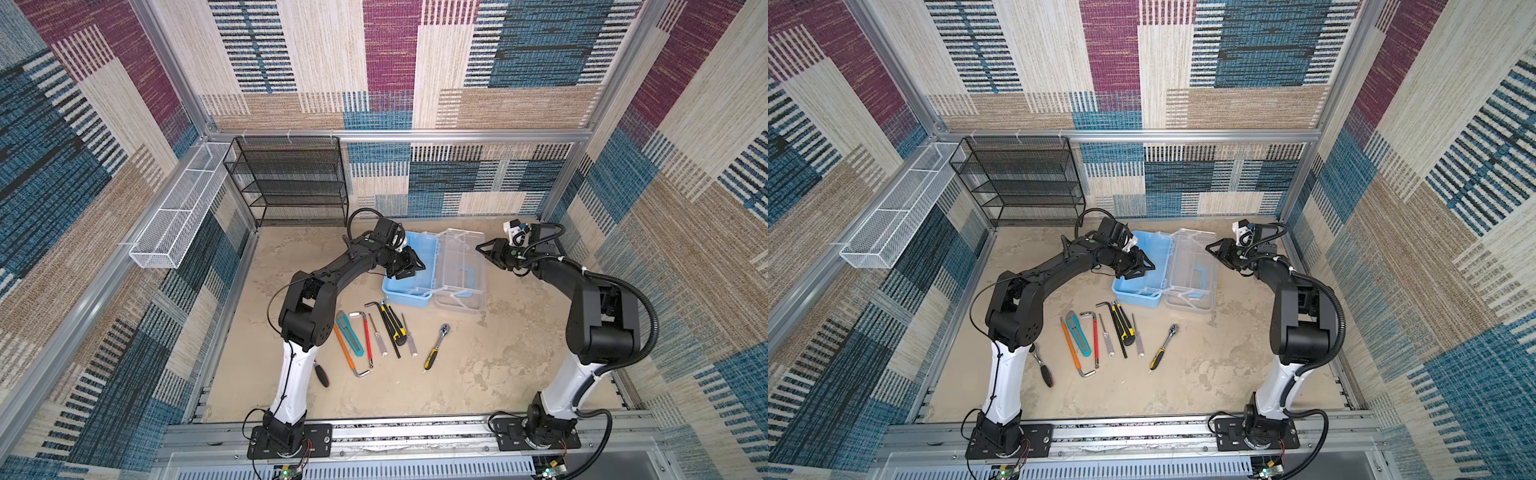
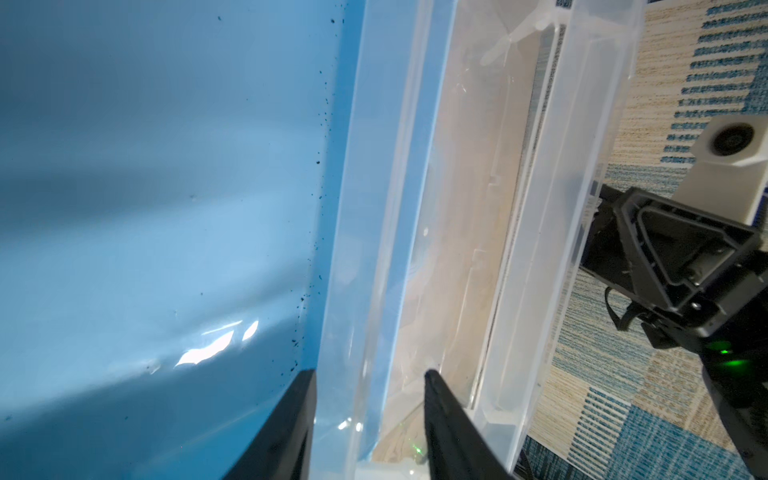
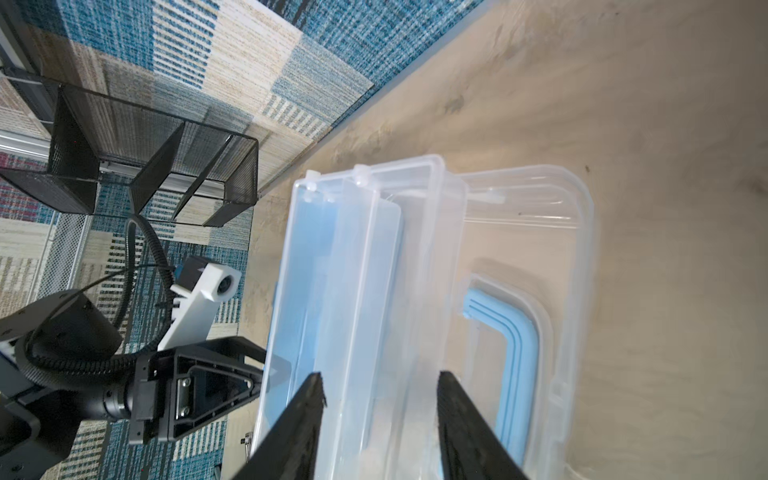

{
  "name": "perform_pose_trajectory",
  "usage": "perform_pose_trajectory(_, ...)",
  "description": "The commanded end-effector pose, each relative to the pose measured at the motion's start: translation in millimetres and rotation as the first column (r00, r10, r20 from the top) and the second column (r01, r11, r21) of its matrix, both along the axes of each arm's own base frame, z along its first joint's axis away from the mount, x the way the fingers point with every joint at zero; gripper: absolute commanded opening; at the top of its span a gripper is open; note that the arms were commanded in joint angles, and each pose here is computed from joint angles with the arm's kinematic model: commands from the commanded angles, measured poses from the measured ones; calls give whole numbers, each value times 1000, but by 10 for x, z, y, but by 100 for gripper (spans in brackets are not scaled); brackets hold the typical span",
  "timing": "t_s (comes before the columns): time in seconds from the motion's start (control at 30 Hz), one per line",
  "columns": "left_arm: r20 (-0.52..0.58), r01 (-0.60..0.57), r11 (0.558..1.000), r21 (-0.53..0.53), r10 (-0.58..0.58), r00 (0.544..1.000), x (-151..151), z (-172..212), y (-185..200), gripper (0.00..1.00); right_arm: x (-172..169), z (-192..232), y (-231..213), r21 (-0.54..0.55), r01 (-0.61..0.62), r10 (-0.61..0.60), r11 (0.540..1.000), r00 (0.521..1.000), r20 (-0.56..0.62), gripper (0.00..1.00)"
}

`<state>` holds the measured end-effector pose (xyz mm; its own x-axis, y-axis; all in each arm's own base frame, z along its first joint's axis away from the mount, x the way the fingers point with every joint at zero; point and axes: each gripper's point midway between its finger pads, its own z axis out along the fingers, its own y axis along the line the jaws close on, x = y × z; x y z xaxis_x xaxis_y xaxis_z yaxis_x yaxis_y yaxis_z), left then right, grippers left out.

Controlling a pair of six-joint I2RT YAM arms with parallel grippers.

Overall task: Pack the tool kit
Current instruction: 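Swing the lid open away from the robot with both grippers, then release the opened lid and draw both grippers back toward the tools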

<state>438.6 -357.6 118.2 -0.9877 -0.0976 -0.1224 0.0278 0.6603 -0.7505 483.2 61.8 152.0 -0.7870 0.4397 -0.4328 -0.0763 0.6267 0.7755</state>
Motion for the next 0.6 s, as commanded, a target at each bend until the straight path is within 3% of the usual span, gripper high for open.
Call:
perform_pose_trajectory(0.0,7,13,997,-71,-13,1000,10,112,-234,45,77,-10,0,-18,-24,24,1000,1000,-4,46)
perform_pose_trajectory(0.07,4,18,997,-78,-18,1000,-11,115,-315,44,154,8,-53,-40,-8,8,999,1000,2,48)
perform_pose_trajectory(0.23,-2,-8,998,-54,8,1000,-25,120,-315,48,307,86,-217,-80,37,-36,996,999,12,68)
perform_pose_trajectory(0.57,150,-3,995,99,-12,989,20,434,85,64,260,302,-526,-191,234,-230,953,972,46,78)
